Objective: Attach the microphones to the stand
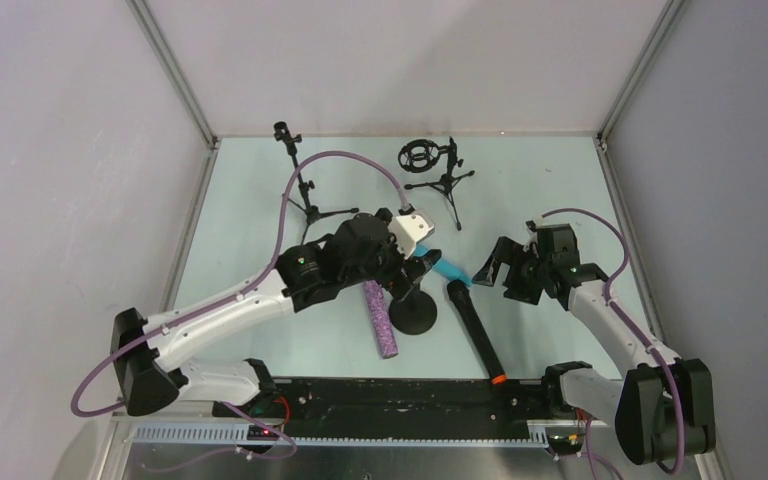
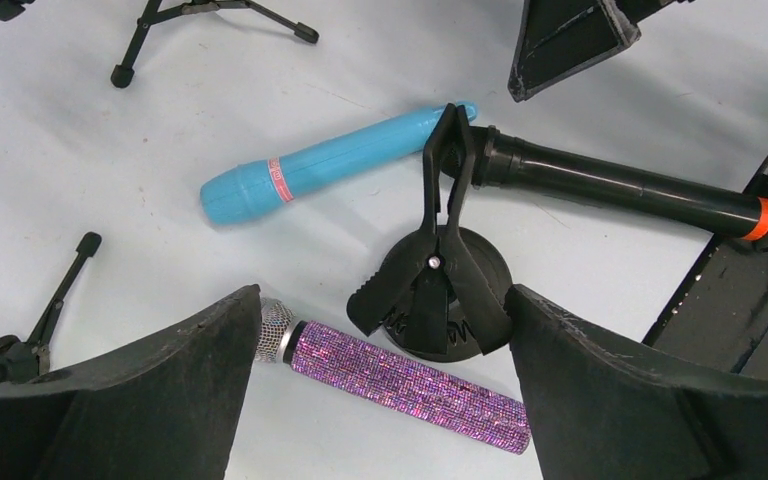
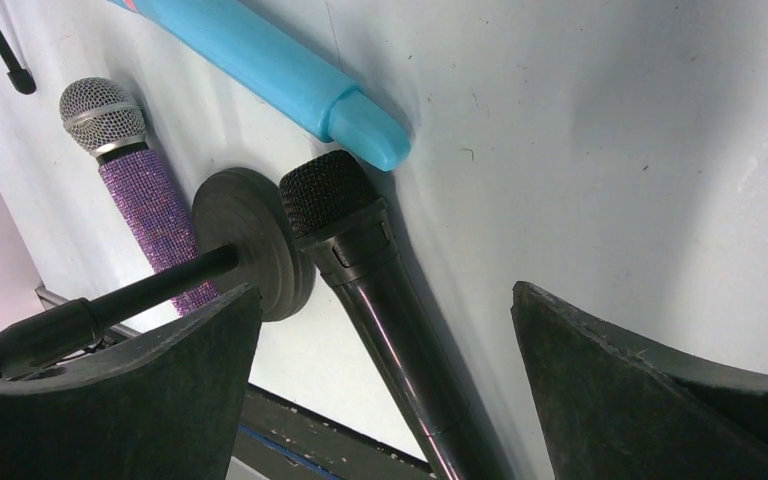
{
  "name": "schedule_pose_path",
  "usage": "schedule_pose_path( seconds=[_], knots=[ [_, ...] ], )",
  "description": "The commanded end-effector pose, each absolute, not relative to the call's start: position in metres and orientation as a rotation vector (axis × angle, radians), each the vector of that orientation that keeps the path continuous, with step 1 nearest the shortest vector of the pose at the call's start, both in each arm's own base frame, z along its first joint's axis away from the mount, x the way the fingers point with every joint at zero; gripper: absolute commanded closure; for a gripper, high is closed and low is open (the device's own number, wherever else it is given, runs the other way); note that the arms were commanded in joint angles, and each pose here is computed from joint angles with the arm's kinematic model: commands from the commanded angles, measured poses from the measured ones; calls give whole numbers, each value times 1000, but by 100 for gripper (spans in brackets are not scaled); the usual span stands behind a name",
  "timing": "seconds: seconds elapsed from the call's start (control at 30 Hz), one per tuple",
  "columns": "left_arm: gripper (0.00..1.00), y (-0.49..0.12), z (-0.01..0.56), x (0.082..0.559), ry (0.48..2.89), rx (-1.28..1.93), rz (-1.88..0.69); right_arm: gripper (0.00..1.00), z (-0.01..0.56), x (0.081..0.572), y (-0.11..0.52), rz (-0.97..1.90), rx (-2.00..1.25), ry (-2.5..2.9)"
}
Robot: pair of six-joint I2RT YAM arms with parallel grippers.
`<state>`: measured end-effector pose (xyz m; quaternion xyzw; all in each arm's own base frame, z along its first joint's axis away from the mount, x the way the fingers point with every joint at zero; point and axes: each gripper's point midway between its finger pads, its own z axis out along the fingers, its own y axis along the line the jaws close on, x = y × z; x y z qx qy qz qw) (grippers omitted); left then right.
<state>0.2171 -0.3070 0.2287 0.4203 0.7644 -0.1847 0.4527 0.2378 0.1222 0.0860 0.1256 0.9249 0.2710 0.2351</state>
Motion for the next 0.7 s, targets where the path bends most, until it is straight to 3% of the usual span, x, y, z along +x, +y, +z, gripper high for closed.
schedule_pose_path(
  seconds=[0.0, 0.43, 0.67],
  knots=[
    [7, -303, 238, 220, 1857, 989, -441, 0, 91, 238, 122, 734, 340, 2519],
    [13, -291, 245, 219, 1817, 998, -410, 0, 93, 237, 122, 735, 333, 2515],
    [11, -291, 243, 212, 1818, 1010, -447, 0, 93, 236, 122, 727, 331, 2515]
  ],
)
